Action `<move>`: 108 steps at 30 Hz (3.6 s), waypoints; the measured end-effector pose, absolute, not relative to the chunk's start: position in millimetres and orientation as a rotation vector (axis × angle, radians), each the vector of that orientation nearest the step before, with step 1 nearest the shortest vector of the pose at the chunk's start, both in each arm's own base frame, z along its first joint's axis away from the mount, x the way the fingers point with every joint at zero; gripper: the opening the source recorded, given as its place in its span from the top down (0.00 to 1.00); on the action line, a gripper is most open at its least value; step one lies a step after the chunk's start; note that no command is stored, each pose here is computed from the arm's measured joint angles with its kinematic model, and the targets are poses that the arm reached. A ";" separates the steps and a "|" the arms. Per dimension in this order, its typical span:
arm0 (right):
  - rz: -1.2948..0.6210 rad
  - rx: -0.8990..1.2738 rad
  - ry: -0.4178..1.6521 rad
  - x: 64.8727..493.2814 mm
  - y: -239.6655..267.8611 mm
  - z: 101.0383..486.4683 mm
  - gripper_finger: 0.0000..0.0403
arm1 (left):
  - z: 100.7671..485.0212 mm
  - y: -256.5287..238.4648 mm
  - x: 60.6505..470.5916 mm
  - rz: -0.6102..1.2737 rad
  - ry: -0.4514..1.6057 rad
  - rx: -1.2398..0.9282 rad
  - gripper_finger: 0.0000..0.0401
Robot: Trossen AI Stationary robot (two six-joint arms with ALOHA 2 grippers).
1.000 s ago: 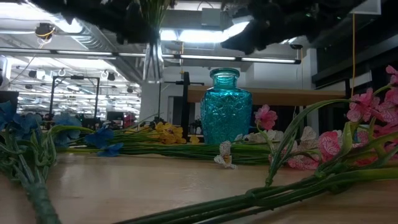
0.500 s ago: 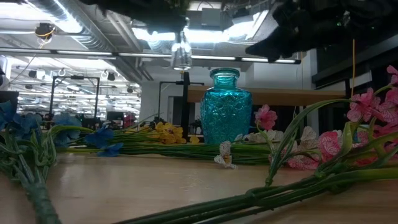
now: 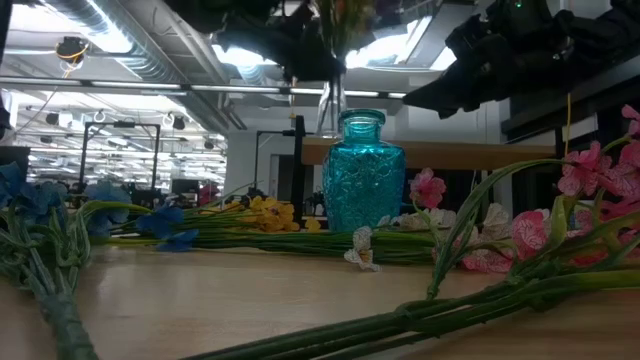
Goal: Pick and place flowers into a vace then onto a shelf
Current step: Put the transparent vase with the flowers on the shelf, then put the yellow flowers into the blue vase
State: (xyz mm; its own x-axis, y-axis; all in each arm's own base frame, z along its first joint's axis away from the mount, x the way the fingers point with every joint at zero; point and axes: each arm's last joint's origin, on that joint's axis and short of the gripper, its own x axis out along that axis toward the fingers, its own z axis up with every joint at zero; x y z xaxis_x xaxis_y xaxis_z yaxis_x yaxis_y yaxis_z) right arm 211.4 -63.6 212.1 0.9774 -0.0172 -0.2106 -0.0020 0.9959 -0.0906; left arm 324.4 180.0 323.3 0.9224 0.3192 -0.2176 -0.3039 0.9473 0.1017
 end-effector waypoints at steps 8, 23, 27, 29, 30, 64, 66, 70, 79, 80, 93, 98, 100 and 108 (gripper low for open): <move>-0.007 -0.082 0.229 207.7 -62.2 202.9 0.99 | 316.6 197.2 324.5 0.365 0.210 0.034 0.52; -0.007 -0.071 0.229 207.6 -62.2 202.7 0.99 | 302.0 207.3 328.4 0.378 0.239 -0.008 0.52; -0.007 -0.075 0.230 207.6 -62.2 202.7 0.99 | 301.8 207.4 328.4 0.379 0.241 -0.009 0.52; -0.007 -0.075 0.230 207.6 -62.1 202.6 0.99 | 302.1 207.3 328.2 0.380 0.240 -0.014 0.52; -0.007 -0.076 0.231 207.6 -62.1 202.6 0.99 | 302.2 207.2 328.1 0.381 0.241 -0.016 0.52; -0.005 -0.075 0.238 207.4 -61.9 201.9 0.99 | 294.0 196.9 331.2 0.328 0.343 0.084 0.46; -0.005 -0.075 0.239 207.4 -61.9 201.8 0.99 | 294.0 196.9 331.1 0.326 0.346 0.092 0.45; -0.005 -0.075 0.239 207.4 -61.9 201.8 0.99 | 295.2 196.3 330.2 0.325 0.348 0.095 0.44; -0.005 -0.075 0.239 207.5 -61.9 201.8 0.99 | 309.6 188.0 316.1 0.328 0.383 0.100 0.44; -0.005 -0.075 0.239 207.5 -61.9 201.8 0.99 | 309.7 187.2 314.8 0.326 0.395 0.099 0.44; -0.007 -0.061 0.239 207.5 -61.9 201.8 0.99 | 314.3 180.0 294.2 0.382 0.549 0.125 0.43; -0.004 -0.084 0.239 207.5 -61.9 201.8 0.99 | 329.4 164.2 266.2 0.407 0.650 0.105 0.44; -0.004 -0.084 0.239 207.5 -61.9 201.7 0.99 | 336.2 155.0 254.6 0.387 0.671 0.072 0.45; -0.003 -0.085 0.242 207.4 -61.9 201.4 0.99 | 322.4 108.9 212.0 0.431 0.601 0.062 0.53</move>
